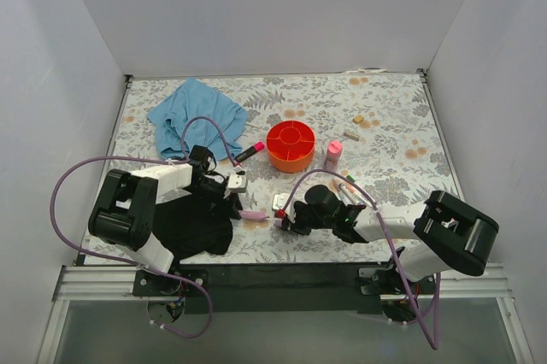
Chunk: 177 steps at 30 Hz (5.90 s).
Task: Sort the stationery into containers
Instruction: Close the pen cap on the pen, then place the pen in the storage box.
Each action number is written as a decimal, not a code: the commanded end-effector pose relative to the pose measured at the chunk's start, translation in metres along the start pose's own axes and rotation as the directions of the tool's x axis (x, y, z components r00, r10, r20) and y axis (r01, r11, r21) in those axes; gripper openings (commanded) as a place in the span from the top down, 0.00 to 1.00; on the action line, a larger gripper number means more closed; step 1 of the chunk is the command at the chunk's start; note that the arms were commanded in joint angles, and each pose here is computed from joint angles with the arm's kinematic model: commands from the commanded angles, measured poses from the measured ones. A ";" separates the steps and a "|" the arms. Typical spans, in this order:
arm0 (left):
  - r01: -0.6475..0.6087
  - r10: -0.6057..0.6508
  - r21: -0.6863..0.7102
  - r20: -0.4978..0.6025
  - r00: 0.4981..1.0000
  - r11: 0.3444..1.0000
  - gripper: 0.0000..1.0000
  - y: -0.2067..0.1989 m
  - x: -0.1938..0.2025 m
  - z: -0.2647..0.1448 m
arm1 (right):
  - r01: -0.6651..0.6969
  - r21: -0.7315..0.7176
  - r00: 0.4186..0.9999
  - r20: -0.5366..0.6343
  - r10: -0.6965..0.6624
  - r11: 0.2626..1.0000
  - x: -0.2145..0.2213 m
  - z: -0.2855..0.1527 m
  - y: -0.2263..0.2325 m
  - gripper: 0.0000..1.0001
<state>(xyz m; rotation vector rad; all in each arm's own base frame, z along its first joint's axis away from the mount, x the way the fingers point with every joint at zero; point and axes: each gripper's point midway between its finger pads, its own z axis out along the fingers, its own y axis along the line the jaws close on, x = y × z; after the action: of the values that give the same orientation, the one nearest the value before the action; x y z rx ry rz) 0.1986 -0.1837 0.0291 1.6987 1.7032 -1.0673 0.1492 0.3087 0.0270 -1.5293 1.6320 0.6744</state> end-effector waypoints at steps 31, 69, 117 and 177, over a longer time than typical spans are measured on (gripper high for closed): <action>-0.100 0.097 0.028 0.081 0.992 0.995 1.00 -0.009 -0.040 0.018 | 0.043 -0.025 0.997 0.070 -0.041 0.999 -0.031 0.028 -0.016 0.99; -0.018 0.014 0.062 0.055 0.998 0.998 1.00 -0.005 -0.077 0.069 | 0.286 -0.076 0.930 0.260 -0.258 0.955 -0.079 0.032 0.011 0.99; 0.437 -0.013 -0.768 0.489 0.872 0.469 0.28 0.085 -0.231 -0.192 | 0.983 0.061 0.181 -0.423 -0.888 0.171 -0.202 -0.146 -0.227 0.99; 0.563 -0.087 -0.738 0.577 0.812 0.372 0.25 0.045 -0.160 -0.208 | 0.839 -0.542 -0.282 -0.492 -0.824 0.036 -0.122 -0.129 -0.368 0.99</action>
<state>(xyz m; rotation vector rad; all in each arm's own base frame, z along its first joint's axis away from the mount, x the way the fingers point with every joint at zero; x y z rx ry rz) 0.2974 -0.1122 0.2713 0.3474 1.7923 -0.3992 0.4612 0.1988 0.1833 -2.5165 0.8707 -0.7715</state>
